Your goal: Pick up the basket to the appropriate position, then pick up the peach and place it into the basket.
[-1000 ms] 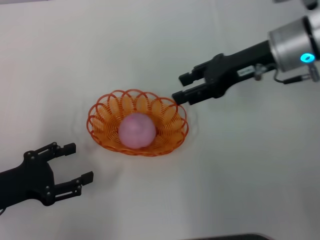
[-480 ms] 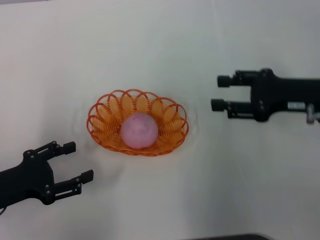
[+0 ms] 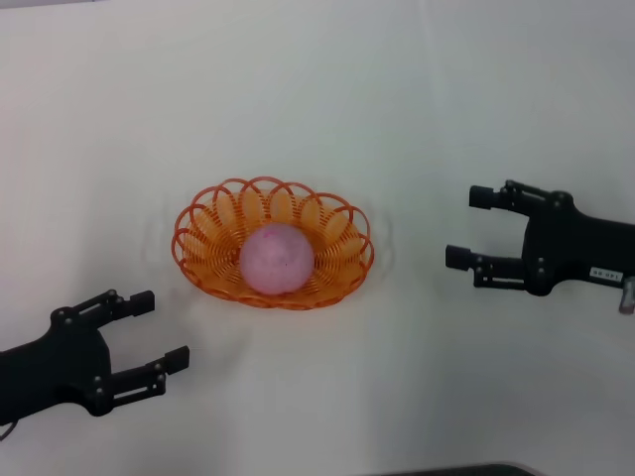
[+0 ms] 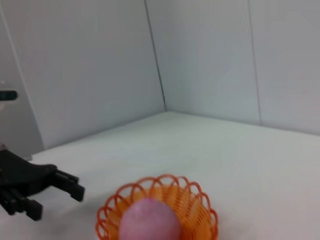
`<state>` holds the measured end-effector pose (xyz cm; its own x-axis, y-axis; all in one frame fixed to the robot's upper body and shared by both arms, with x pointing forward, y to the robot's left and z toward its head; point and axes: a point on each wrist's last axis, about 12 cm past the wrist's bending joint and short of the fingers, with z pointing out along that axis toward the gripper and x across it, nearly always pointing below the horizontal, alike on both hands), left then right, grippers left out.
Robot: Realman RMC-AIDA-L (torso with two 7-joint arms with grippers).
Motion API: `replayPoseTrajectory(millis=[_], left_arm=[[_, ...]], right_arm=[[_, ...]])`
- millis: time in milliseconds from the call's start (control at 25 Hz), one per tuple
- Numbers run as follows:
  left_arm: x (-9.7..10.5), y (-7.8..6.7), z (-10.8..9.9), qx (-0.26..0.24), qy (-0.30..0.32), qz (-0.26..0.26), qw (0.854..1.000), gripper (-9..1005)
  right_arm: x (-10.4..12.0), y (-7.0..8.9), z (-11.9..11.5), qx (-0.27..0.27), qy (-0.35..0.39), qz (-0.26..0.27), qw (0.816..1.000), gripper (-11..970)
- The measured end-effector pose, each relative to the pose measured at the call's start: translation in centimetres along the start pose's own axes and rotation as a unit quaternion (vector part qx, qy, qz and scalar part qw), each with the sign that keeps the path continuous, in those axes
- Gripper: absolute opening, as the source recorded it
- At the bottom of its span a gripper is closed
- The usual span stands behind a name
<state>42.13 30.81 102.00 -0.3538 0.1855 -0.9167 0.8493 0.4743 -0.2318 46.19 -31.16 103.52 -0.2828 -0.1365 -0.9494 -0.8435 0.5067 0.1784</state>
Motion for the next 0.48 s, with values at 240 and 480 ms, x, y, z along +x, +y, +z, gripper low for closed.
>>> replayPoseTrajectory(millis=[240,480], left_arm=[[0.3,-0.3,0.2,0.006,-0.001,-0.008,1.000,828],[0.4,-0.4,0.2,0.007,-0.002,-0.009,1.000,828]], right_arm=[[1.1,0.0,0.4,0.008,0.030,0.006,1.000,881],[1.5,0.4,1.1,-0.004,0.038,-0.017,0.999,946]])
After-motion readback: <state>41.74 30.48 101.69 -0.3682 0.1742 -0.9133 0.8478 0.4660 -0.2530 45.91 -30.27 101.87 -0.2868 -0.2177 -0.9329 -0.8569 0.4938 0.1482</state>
